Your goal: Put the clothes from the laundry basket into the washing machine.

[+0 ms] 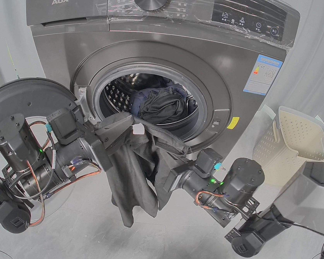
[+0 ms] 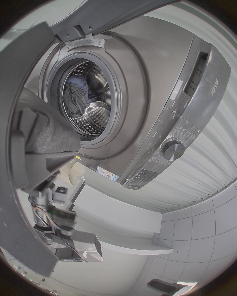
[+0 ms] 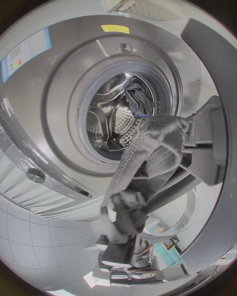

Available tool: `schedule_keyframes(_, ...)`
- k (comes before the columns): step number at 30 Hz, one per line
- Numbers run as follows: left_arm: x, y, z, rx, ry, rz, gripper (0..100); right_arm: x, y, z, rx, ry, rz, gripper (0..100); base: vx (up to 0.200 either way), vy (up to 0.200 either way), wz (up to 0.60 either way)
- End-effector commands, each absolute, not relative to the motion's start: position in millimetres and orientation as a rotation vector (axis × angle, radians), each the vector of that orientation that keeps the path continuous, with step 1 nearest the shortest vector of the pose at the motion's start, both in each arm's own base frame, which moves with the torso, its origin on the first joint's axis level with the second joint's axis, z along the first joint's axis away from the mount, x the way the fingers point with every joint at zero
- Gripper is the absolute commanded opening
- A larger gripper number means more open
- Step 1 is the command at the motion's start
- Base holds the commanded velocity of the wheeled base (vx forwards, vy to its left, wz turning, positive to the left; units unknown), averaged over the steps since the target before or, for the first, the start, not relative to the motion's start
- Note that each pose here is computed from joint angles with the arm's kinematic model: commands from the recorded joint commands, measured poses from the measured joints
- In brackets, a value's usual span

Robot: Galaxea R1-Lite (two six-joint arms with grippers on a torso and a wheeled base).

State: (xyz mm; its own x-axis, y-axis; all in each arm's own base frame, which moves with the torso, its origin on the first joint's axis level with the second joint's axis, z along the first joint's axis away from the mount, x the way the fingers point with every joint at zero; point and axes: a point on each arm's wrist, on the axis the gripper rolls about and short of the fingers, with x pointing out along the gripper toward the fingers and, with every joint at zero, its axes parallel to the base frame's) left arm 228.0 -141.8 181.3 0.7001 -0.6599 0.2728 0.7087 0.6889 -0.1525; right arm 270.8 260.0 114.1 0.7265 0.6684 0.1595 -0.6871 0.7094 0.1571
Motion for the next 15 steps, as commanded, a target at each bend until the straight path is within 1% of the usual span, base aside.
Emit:
schedule_keyframes(1,227.0,-146.4,172.0,-0.256,-0.161,-0.788,0,243.4,227.6,152.9,0.231,-0.150,0.746,0,0.000,0.000,0.00)
schedule_keyframes(3,225.1,-147.7,171.5,-0.256,-0.157,-0.799,0,236.0,220.8,155.5,0.228,-0.146,0.748,0,0.000,0.000,0.00)
schedule_keyframes(4,225.1,-147.7,171.5,-0.256,-0.157,-0.799,100,236.0,220.8,155.5,0.228,-0.146,0.748,0,0.000,0.000,0.00)
schedule_keyframes(5,222.2,-150.3,169.8,-0.260,-0.145,-0.814,100,222.6,209.6,159.5,0.221,-0.136,0.754,0,0.000,0.000,0.00)
schedule_keyframes(7,220.7,-152.9,166.7,-0.265,-0.127,-0.828,100,210.8,202.1,160.9,0.218,-0.131,0.779,0,0.000,0.000,0.00)
schedule_keyframes(9,221.6,-159.4,160.8,-0.287,-0.094,-0.840,100,199.9,192.9,161.4,0.211,-0.120,0.803,0,0.000,0.000,0.00)
schedule_keyframes(11,222.3,-166.4,153.9,-0.291,-0.064,-0.850,100,193.3,185.3,160.3,0.209,-0.108,0.811,0,0.000,0.000,0.00)
schedule_keyframes(15,228.6,-173.1,141.7,-0.284,-0.021,-0.852,100,193.6,181.8,165.3,0.200,-0.146,0.837,0,0.000,0.000,0.00)
